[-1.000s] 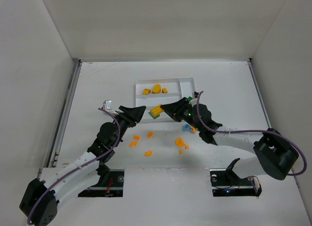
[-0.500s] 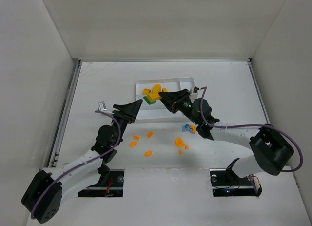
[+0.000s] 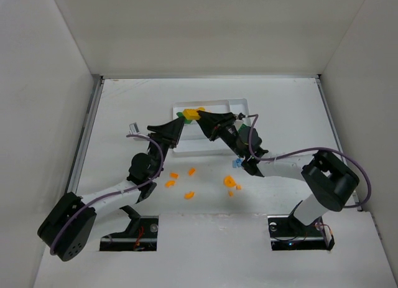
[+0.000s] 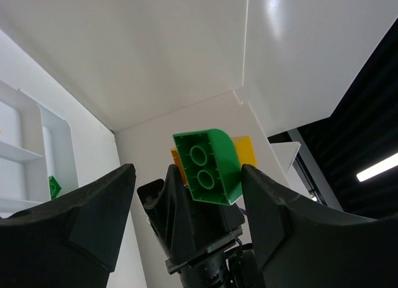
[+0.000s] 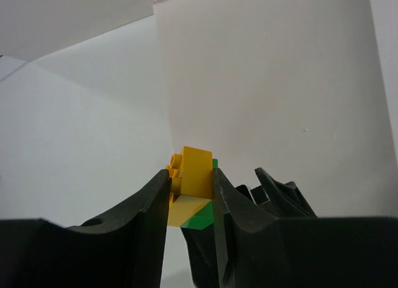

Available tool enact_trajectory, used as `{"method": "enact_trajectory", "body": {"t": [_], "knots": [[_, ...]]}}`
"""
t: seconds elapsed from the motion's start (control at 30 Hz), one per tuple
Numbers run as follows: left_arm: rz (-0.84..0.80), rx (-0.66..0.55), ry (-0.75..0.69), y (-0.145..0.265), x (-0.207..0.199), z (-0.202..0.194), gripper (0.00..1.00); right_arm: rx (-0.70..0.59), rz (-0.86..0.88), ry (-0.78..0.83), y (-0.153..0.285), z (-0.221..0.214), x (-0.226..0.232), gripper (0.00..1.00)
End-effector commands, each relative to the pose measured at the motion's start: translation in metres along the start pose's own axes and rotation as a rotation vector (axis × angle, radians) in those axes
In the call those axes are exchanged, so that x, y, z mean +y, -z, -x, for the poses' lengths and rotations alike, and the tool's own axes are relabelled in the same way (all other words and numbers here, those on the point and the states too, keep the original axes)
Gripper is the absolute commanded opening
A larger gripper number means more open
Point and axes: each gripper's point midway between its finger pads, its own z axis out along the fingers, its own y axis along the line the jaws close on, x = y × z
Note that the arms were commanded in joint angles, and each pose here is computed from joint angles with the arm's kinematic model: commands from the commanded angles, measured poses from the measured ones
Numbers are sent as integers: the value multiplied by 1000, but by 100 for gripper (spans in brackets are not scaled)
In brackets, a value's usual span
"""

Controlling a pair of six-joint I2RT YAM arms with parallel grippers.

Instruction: Sort the legos into containers by color

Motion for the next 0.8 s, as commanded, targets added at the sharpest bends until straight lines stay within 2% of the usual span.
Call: {"method": "enact_trajectory", "body": {"t": [0.0,0.3,0.53,0.77], "knots": [[-234,-88,100,-7,-68,21,65,74,191,-119,-3,-24,53,17],[-275,-130,103,-16,-87,31,53,115,212,-210,-7,-30,42,17],[-291,-123,113,-19,-95,28,38,110,280,-258,-3,-27,54,18],[-331,-133,109,-16,-110,34,34,117,314,-288,-4,-25,59,19]]}}
